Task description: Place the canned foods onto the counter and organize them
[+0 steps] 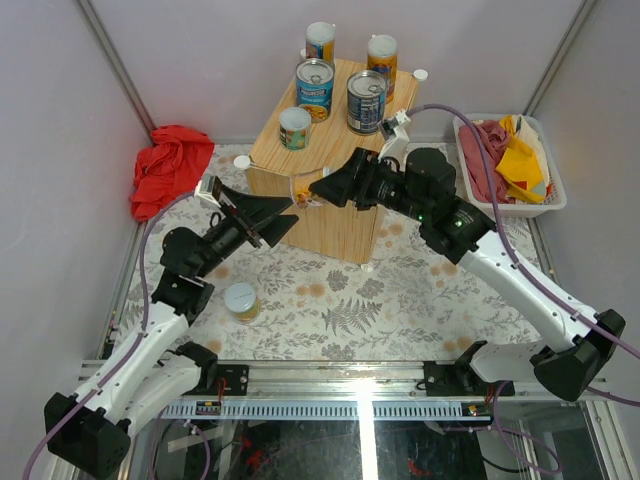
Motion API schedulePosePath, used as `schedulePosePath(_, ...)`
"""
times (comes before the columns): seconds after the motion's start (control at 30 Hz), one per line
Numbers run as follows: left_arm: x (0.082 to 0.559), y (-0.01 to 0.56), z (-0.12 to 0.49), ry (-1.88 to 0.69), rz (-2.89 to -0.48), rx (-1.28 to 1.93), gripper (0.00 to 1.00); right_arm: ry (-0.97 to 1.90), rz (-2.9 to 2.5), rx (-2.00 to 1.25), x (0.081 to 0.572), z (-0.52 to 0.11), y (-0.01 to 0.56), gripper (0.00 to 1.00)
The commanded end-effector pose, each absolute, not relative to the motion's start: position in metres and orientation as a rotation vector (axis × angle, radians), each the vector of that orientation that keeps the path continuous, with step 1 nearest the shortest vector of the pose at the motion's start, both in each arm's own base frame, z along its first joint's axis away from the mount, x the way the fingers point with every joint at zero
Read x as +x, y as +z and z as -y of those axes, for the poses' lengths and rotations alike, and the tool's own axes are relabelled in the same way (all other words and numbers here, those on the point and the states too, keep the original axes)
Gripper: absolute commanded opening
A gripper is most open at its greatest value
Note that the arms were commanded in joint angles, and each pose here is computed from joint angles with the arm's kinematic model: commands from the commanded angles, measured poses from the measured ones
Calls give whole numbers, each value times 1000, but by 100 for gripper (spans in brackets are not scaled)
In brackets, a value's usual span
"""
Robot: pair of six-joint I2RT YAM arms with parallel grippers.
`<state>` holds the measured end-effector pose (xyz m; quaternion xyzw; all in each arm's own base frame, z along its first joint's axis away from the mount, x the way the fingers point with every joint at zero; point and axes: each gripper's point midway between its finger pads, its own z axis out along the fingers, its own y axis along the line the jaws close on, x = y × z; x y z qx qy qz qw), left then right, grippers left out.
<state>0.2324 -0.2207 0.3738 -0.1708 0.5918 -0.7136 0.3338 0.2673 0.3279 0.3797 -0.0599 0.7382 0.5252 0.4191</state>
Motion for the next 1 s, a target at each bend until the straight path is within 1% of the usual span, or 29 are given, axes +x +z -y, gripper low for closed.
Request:
schedulePosePath(0.0,234,376,212,-1786,-1531,-449,95,1208,-1697,-229,274,-314,443,21)
schedulePosePath(0.3,237,369,206,-1646,-1588,-430,94,921,-1728,-263,301,-294,462,21)
schedulePosePath(0.53,239,358,202,-1520,-1658,-401,94,646,-1803,-283,334,-280,450,21)
schedulePosePath(0.97,242,334,194,-1364,-1752,-381,94,291,-1858,-282,386,-263,446,21)
